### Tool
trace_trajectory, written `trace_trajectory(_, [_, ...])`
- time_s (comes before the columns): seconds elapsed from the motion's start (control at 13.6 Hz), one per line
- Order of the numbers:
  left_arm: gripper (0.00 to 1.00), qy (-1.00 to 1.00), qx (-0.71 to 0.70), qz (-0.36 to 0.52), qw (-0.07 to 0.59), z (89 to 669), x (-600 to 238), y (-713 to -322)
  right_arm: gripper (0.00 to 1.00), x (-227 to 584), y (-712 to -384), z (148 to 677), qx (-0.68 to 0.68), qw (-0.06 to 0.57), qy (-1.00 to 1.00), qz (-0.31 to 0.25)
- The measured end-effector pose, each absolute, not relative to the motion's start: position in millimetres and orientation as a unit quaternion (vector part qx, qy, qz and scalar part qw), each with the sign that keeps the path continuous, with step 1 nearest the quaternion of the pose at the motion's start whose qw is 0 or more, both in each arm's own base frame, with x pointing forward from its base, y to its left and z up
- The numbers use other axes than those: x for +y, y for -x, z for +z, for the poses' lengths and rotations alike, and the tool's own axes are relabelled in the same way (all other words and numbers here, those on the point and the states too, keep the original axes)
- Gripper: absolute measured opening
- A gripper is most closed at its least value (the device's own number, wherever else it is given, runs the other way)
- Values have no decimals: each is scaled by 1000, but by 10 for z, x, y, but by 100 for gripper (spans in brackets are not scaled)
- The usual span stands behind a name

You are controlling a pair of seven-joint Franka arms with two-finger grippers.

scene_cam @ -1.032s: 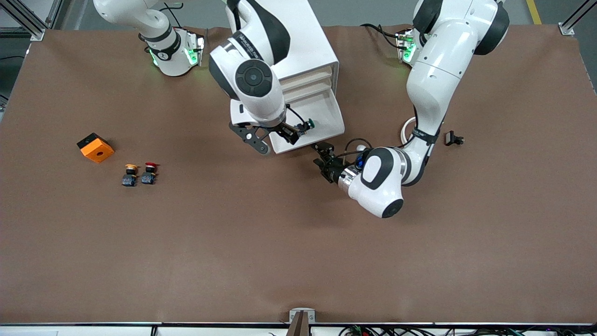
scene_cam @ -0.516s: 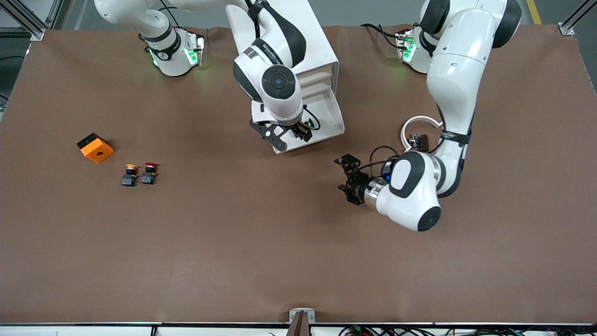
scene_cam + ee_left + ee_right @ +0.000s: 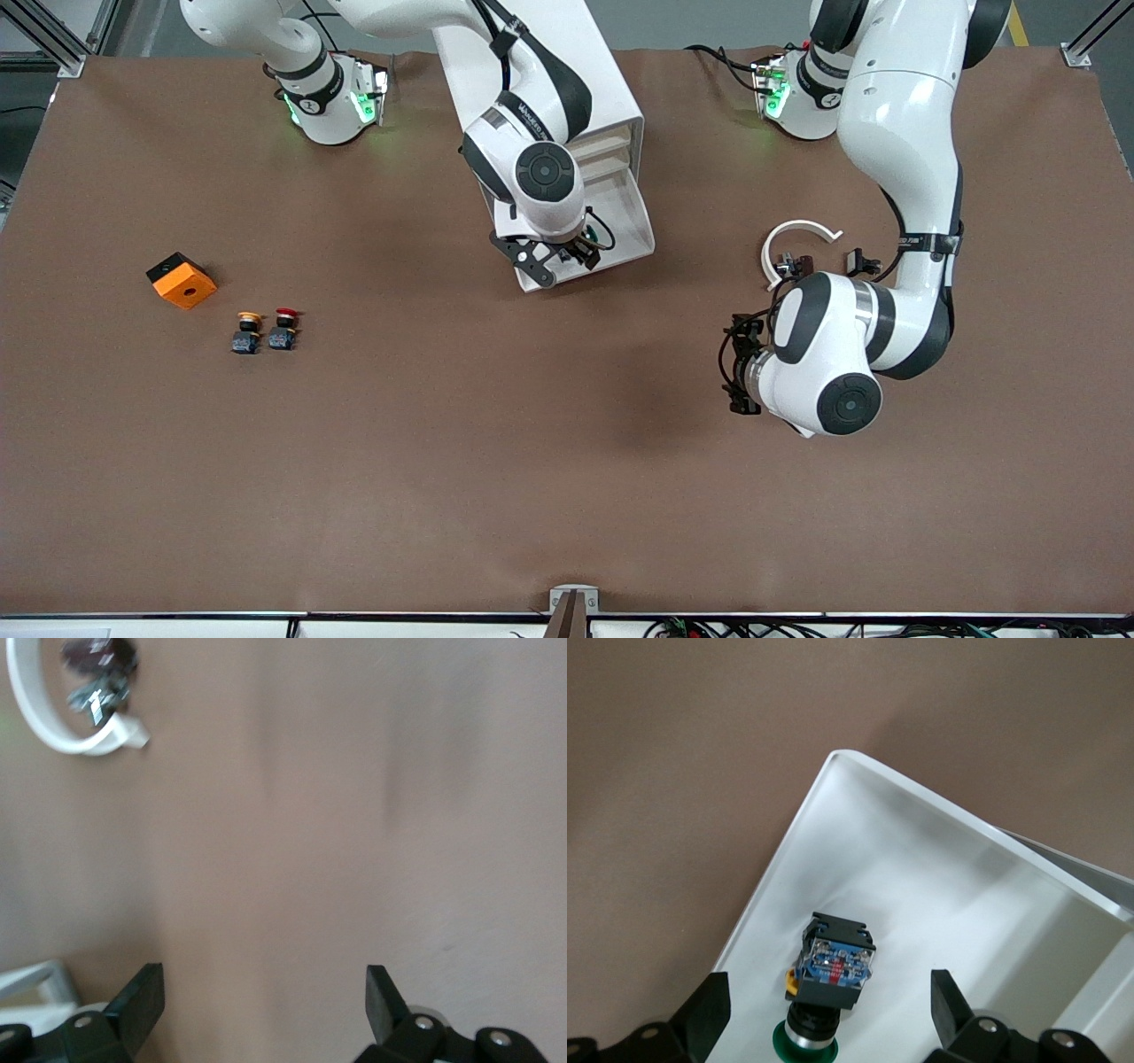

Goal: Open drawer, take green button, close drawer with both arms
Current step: 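Lift the green button out with the right gripper while the left gripper returns, then push the drawer shut with the left gripper while the right gripper carries the button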

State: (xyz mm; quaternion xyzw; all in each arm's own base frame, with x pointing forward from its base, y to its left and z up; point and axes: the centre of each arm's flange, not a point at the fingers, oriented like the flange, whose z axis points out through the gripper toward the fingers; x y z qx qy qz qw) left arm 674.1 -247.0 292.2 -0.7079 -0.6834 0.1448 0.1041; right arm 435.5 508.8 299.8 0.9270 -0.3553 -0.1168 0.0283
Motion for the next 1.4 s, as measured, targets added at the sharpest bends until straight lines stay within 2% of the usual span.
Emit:
trace_trajectory(0.29, [100, 830, -539, 92, 112, 3027, -2357, -6809, 100, 5088, -4351, 2841, -357, 37, -926, -120])
trace_trajectory(0.66, [100, 931, -349, 76, 70, 3519, -2207, -6884, 100, 5188, -4267, 2688, -350, 36, -929, -116])
trace_trajectory(0.74, [100, 940, -326, 78, 69, 3533, -2193, -6874, 93, 5190, -4267, 2689, -350, 36, -929, -116])
trace_trajectory(0.81, [100, 947, -302, 82, 68, 3517, -2185, -6853, 93, 5190, -4269, 2690, -350, 35, -929, -116])
trace_trajectory(1.11, [100, 970, -224, 81, 47, 3312, -2259, -6615, 48, 5189, -4271, 2691, -350, 35, -929, -116])
trace_trajectory(1.18, [100, 973, -214, 75, 37, 3223, -2333, -6491, 42, 5190, -4274, 2698, -350, 34, -929, -115])
trace_trajectory(1.4, [100, 980, -186, 75, 21, 2906, -2592, -6035, 42, 5192, -4275, 2700, -350, 34, -929, -115])
